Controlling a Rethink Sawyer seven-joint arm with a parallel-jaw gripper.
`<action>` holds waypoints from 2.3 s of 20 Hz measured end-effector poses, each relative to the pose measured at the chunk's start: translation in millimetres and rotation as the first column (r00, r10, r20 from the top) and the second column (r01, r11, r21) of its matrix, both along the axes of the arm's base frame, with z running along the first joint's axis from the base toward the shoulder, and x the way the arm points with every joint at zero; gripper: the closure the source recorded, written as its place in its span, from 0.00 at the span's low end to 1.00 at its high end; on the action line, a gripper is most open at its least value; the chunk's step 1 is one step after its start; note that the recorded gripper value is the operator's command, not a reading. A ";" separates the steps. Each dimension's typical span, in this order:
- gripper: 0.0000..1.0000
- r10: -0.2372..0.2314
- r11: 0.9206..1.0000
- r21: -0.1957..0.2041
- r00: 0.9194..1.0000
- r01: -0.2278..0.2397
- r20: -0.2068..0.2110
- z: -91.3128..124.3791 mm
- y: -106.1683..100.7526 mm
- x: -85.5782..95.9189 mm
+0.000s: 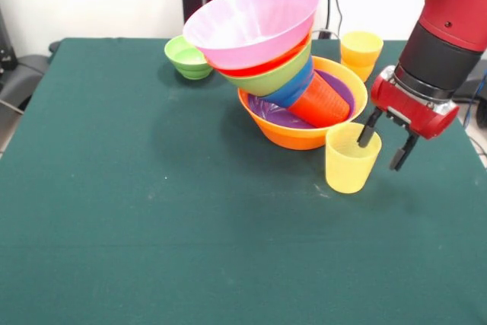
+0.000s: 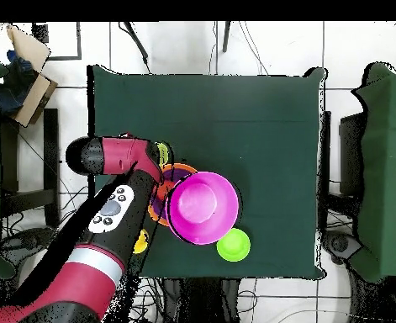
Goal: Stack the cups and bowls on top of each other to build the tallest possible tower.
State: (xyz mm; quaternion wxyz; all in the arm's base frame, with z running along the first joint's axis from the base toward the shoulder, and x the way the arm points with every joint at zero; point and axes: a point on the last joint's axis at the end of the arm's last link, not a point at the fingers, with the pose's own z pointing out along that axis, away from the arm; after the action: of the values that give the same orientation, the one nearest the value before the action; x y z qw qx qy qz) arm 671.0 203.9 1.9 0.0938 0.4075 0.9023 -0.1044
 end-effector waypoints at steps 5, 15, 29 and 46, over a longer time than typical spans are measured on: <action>0.00 -0.007 1.000 0.005 1.000 0.007 -0.018 -6.2 -0.4 -7.7; 0.00 -0.010 1.000 -0.001 0.999 0.010 -0.036 -17.9 -3.5 -17.2; 0.00 0.014 1.000 0.021 1.000 -0.015 0.027 -31.1 4.8 -14.3; 1.00 -0.008 0.997 0.078 1.000 0.006 0.023 -14.1 -9.2 2.9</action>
State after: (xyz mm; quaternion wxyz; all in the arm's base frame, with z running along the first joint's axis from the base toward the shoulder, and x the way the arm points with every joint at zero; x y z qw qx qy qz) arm 674.0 194.7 -12.2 0.0881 0.4154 0.9031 -0.0648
